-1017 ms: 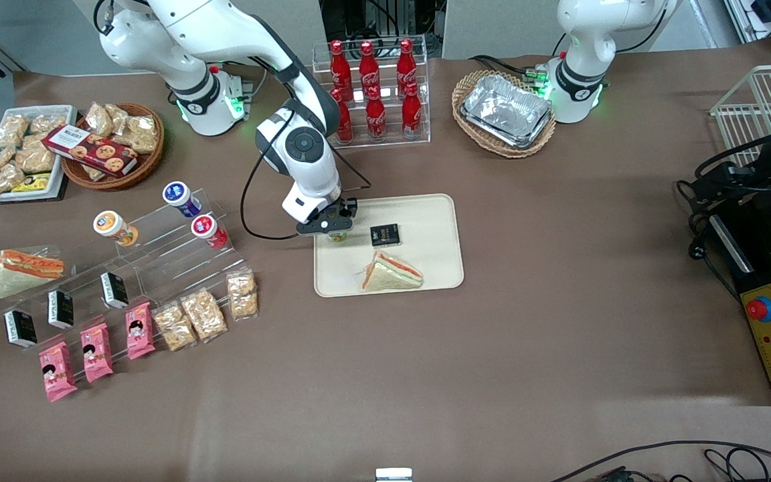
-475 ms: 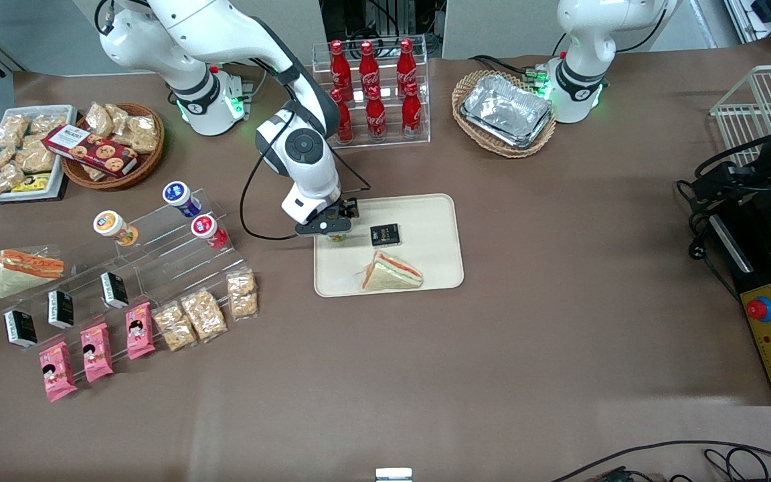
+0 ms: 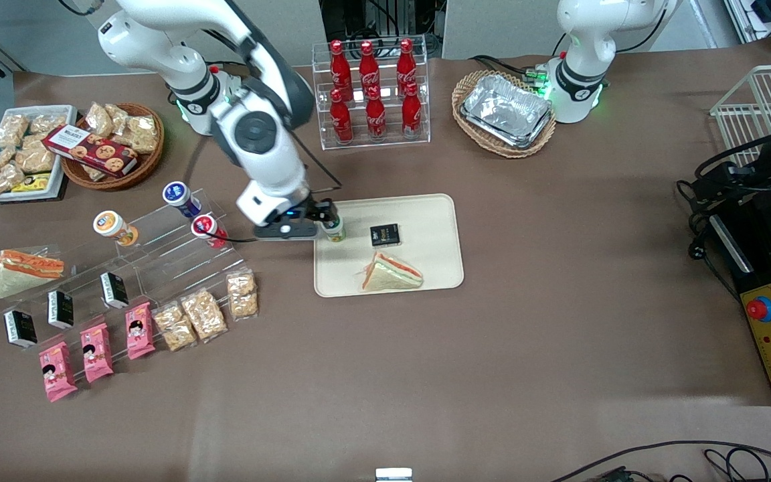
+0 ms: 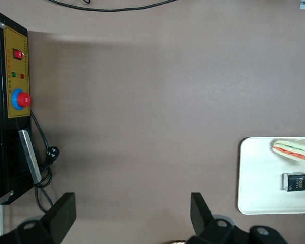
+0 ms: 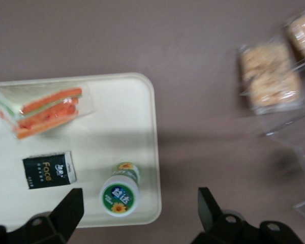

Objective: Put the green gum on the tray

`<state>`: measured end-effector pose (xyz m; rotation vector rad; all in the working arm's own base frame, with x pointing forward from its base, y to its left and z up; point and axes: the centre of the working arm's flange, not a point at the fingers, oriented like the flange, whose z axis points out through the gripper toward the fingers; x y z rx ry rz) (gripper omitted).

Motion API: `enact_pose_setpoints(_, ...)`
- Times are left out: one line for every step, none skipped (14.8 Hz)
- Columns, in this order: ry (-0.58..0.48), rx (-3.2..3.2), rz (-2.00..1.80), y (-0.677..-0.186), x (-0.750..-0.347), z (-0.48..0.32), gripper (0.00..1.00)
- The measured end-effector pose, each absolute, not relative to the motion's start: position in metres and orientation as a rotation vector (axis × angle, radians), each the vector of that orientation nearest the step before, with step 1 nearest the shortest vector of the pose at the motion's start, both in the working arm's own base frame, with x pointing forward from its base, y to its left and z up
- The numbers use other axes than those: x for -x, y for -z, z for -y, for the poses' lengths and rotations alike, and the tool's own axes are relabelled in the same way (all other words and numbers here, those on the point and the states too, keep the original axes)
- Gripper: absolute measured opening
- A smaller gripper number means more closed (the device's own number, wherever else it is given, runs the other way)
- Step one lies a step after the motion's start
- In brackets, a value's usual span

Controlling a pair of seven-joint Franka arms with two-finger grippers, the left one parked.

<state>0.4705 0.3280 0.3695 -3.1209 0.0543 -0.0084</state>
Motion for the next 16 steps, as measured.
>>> enact_pose_setpoints(0.004, 3.120, -0.055, -0.395, -0.481, -0.315, 1.00)
enact_pose_setpoints(0.002, 3.119, -0.056, -0.418, -0.493, -0.299, 1.00)
enact_pose_setpoints(0.000, 3.118, -0.062, -0.440, -0.504, -0.281, 1.00)
enact_pose_setpoints(-0.002, 3.117, -0.076, -0.461, -0.516, -0.260, 1.00)
enact_pose_setpoints(-0.003, 3.117, -0.089, -0.482, -0.527, -0.237, 1.00)
enact_pose_setpoints(-0.003, 3.117, -0.091, -0.503, -0.537, -0.212, 1.00)
enact_pose_setpoints(0.000, 3.116, -0.080, -0.522, -0.548, -0.183, 1.00)
enact_pose_setpoints(0.009, 3.115, -0.064, -0.539, -0.557, -0.151, 1.00)
enact_pose_setpoints(0.027, 3.113, -0.055, -0.555, -0.565, -0.117, 1.00)
enact_pose_setpoints(0.049, 3.112, -0.053, -0.568, -0.572, -0.082, 1.00)
enact_pose_setpoints(0.071, 3.112, -0.059, -0.578, -0.576, -0.051, 1.00)
enact_pose_setpoints(0.091, 3.112, -0.083, -0.585, -0.578, -0.025, 1.00)
enact_pose_setpoints(0.113, 3.111, -0.118, -0.592, -0.578, -0.002, 1.00)
enact_pose_setpoints(0.131, 3.110, -0.153, -0.599, -0.578, 0.017, 1.00)
enact_pose_setpoints(0.143, 3.109, -0.183, -0.606, -0.576, 0.031, 1.00)
enact_pose_setpoints(0.147, 3.107, -0.210, -0.612, -0.574, 0.041, 1.00)
